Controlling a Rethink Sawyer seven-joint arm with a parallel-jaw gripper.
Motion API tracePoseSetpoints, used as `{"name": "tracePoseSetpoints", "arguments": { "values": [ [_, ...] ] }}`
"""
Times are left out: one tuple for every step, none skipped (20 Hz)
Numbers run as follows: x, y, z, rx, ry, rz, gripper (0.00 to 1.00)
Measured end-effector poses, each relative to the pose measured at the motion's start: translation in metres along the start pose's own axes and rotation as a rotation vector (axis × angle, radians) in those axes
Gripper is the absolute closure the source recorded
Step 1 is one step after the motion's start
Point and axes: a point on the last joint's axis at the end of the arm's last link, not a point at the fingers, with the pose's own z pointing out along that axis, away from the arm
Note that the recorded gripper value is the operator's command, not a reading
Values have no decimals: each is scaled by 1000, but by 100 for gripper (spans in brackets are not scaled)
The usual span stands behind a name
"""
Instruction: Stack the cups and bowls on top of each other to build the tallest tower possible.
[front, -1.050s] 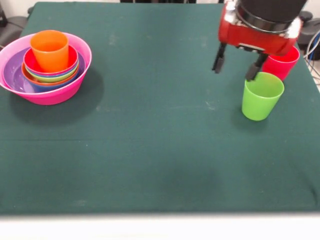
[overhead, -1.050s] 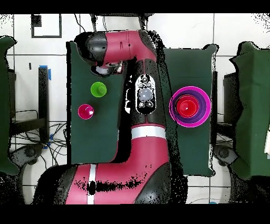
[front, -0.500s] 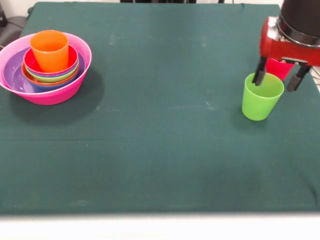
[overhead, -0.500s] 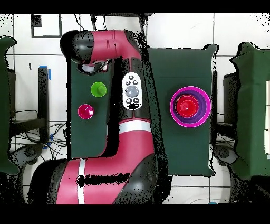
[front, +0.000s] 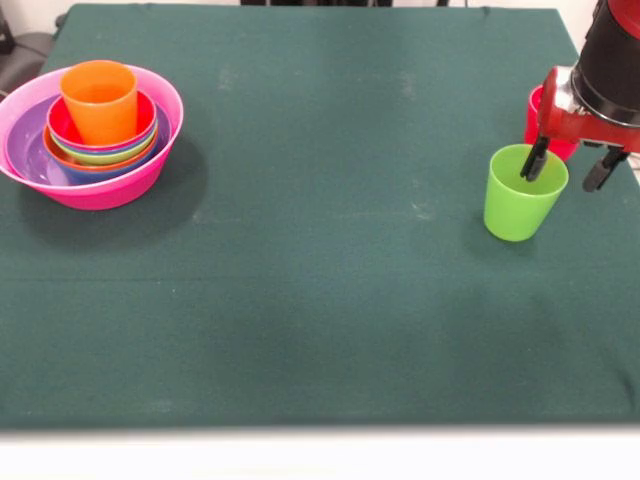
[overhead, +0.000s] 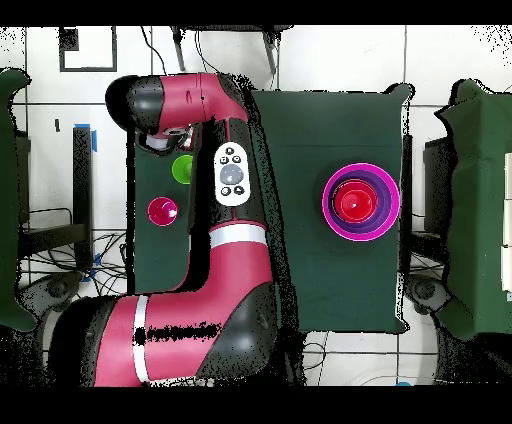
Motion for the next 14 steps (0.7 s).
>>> {"name": "tracePoseSetpoints", "arguments": {
  "values": [
    [1, 0, 2, 2, 2, -1, 0],
    [3, 1, 5, 7, 7, -3, 0],
    [5, 1, 10, 14, 13, -5, 0],
    [7, 0, 14, 22, 18, -5, 0],
    [8, -1, 17, 28, 22, -5, 0],
    [8, -1, 18, 30, 24, -5, 0],
    [9, -2, 19, 32, 25, -4, 0],
    [9, -3, 21, 34, 28, -3, 0],
    [9, -5, 24, 38, 32, 1, 0],
    [10, -7, 26, 41, 36, 3, 0],
    [10, -7, 28, 42, 38, 4, 0],
    [10, -8, 29, 43, 40, 4, 0],
    [10, -9, 31, 46, 43, 6, 0],
    [11, -9, 34, 45, 47, 8, 0]
  ]
}}
